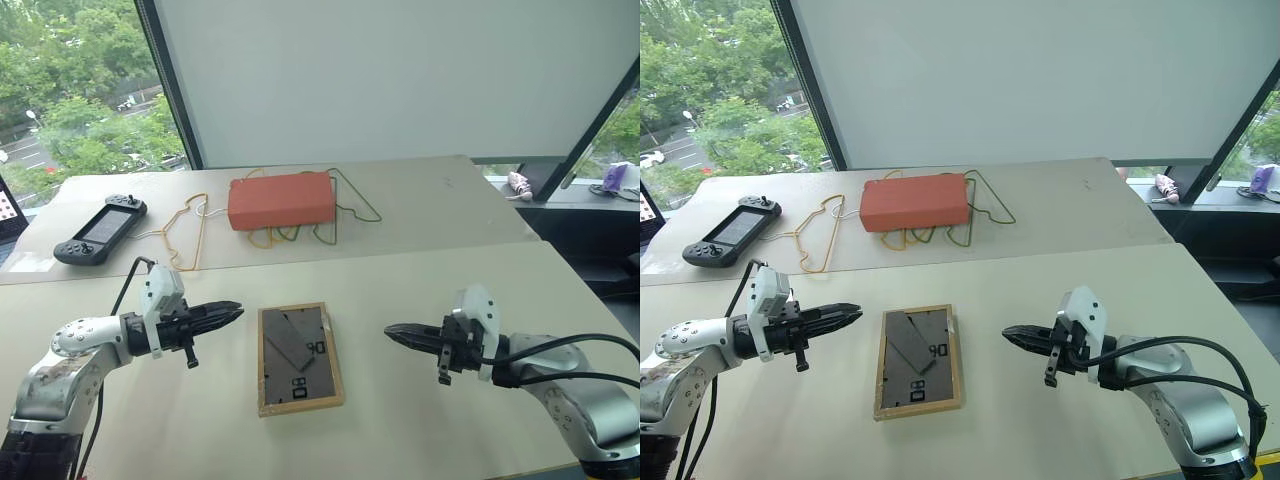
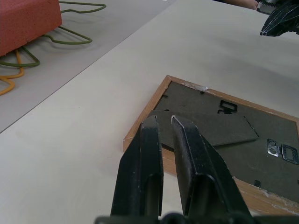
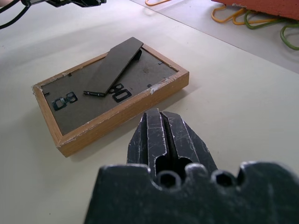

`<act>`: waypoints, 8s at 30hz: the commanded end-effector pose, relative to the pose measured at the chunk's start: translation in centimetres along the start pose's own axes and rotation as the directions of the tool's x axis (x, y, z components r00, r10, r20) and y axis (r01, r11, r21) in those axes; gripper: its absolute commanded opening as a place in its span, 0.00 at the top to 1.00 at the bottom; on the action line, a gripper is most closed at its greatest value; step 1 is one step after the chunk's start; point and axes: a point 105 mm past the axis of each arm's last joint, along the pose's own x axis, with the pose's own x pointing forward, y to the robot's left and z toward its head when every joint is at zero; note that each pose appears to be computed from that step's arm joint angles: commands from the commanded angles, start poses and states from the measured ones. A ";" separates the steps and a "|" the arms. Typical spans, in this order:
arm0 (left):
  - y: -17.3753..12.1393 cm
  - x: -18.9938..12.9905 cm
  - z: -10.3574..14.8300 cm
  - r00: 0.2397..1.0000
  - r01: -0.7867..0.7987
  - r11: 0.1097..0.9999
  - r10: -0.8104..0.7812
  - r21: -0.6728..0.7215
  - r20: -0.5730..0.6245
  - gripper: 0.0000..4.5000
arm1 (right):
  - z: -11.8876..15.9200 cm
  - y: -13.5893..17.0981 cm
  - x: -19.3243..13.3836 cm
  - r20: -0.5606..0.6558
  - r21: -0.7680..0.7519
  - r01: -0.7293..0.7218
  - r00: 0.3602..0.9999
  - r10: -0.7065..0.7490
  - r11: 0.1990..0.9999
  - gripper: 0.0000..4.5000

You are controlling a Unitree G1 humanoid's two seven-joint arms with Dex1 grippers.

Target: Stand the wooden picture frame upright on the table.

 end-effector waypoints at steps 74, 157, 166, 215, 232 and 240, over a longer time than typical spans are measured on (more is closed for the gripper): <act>-4.7 2.6 -5.0 0.955 0.082 0.353 -0.296 0.932 0.028 0.01 | -8.4 4.1 3.7 -0.403 0.256 -0.073 0.898 0.176 0.964 1.00; -6.4 2.5 -3.8 0.926 0.064 0.291 -0.375 0.955 0.052 0.74 | 6.4 -2.9 10.1 -0.135 0.231 -0.283 0.938 0.319 0.931 0.21; -6.9 2.6 -4.3 0.913 0.077 0.265 -0.405 0.961 0.039 0.74 | 4.2 -1.0 13.1 -0.194 0.456 -0.384 0.837 0.511 0.803 0.01; -4.7 4.4 2.2 0.919 -0.112 0.321 -0.326 0.940 0.221 0.74 | 2.1 -2.0 4.9 0.041 -0.876 0.095 0.991 -0.124 0.472 0.01; -5.3 4.7 2.2 0.907 -0.097 0.344 -0.357 0.934 0.225 0.74 | 5.0 1.8 6.9 0.106 -0.941 0.068 0.990 0.098 0.330 0.19; -5.2 4.4 1.7 0.914 -0.082 0.340 -0.349 0.937 0.206 0.74 | 5.4 2.0 6.5 0.107 -0.946 0.068 0.988 0.108 0.317 0.72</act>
